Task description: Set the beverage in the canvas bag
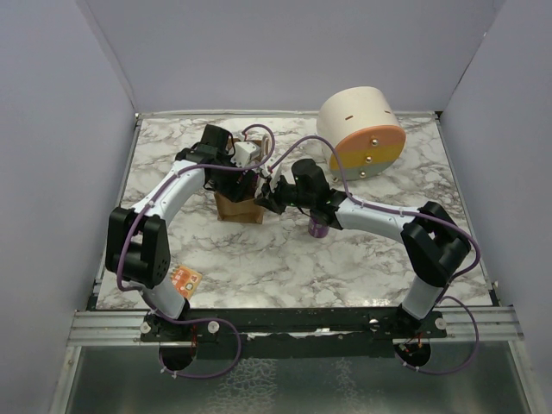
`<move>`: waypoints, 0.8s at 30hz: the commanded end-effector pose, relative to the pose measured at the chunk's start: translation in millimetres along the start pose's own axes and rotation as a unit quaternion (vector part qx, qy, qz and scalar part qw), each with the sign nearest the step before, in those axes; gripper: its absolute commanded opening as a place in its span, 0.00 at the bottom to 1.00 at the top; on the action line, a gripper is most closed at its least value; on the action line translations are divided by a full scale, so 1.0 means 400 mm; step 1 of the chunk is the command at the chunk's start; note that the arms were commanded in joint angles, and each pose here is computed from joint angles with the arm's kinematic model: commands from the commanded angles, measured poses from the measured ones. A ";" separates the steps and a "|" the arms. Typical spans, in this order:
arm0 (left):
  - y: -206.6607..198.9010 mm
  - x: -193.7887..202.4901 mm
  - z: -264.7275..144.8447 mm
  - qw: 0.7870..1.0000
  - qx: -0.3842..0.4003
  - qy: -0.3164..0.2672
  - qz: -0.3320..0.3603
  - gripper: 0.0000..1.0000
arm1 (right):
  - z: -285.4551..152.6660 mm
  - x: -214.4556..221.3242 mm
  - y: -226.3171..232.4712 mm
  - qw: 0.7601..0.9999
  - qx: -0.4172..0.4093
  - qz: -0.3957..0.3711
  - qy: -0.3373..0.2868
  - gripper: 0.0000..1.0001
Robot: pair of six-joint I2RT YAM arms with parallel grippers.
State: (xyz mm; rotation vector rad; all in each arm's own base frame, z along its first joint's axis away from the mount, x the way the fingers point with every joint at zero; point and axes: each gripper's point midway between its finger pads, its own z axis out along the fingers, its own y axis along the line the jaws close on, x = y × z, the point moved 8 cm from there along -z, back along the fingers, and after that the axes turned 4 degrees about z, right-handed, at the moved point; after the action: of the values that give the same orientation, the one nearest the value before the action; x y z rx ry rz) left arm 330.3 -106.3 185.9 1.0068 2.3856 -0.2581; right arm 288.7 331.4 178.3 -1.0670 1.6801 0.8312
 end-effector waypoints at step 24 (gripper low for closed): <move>0.002 0.067 0.030 0.995 0.011 0.092 -0.023 0.75 | -0.004 -0.042 0.009 1.000 -0.014 -0.015 -0.017 0.01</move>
State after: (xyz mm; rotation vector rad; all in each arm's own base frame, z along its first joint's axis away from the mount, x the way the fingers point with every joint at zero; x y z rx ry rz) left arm 333.4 -106.4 170.7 1.0055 2.4573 -0.2589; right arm 286.6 333.3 178.7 -1.0778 1.6751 0.8383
